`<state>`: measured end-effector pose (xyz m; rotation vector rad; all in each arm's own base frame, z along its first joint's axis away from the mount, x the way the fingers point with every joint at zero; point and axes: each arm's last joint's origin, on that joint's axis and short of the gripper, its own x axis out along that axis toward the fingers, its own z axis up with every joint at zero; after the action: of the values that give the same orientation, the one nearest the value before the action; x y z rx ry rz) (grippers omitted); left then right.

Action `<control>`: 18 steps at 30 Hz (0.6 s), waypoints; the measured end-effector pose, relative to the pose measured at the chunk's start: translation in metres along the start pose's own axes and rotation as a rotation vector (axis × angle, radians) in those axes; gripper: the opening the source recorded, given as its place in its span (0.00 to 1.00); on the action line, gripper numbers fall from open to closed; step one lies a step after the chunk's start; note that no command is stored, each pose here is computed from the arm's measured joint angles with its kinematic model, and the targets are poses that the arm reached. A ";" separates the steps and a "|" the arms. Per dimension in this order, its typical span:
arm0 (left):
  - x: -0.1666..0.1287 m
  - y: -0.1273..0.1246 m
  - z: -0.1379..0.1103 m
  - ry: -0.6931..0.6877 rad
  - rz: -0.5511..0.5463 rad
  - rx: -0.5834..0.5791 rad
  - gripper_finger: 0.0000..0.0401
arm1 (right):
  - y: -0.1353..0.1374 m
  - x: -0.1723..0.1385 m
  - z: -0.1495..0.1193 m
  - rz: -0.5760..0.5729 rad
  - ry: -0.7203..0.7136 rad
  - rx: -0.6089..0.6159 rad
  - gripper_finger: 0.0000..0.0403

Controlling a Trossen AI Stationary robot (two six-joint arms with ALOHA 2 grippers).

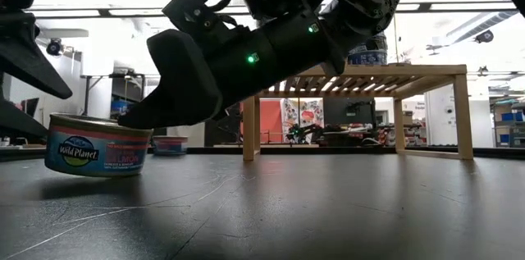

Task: Stack canned seafood by type on shelf
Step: Put the blue-pink tuna can on the shelf

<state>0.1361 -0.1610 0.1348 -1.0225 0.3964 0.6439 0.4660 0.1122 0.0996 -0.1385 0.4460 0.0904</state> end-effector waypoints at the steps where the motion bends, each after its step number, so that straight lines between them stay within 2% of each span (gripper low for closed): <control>1: 0.000 -0.001 -0.001 0.004 -0.005 -0.018 0.64 | 0.000 0.000 -0.001 0.001 0.000 0.000 0.02; 8: 0.001 -0.005 -0.002 0.020 -0.028 -0.081 0.64 | 0.005 -0.001 -0.002 -0.005 0.001 -0.008 0.02; 18: 0.006 -0.005 -0.010 0.049 -0.029 -0.084 0.64 | 0.010 -0.003 -0.005 -0.041 0.000 -0.015 0.02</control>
<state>0.1437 -0.1702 0.1302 -1.1236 0.4001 0.6145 0.4603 0.1216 0.0955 -0.1627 0.4424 0.0534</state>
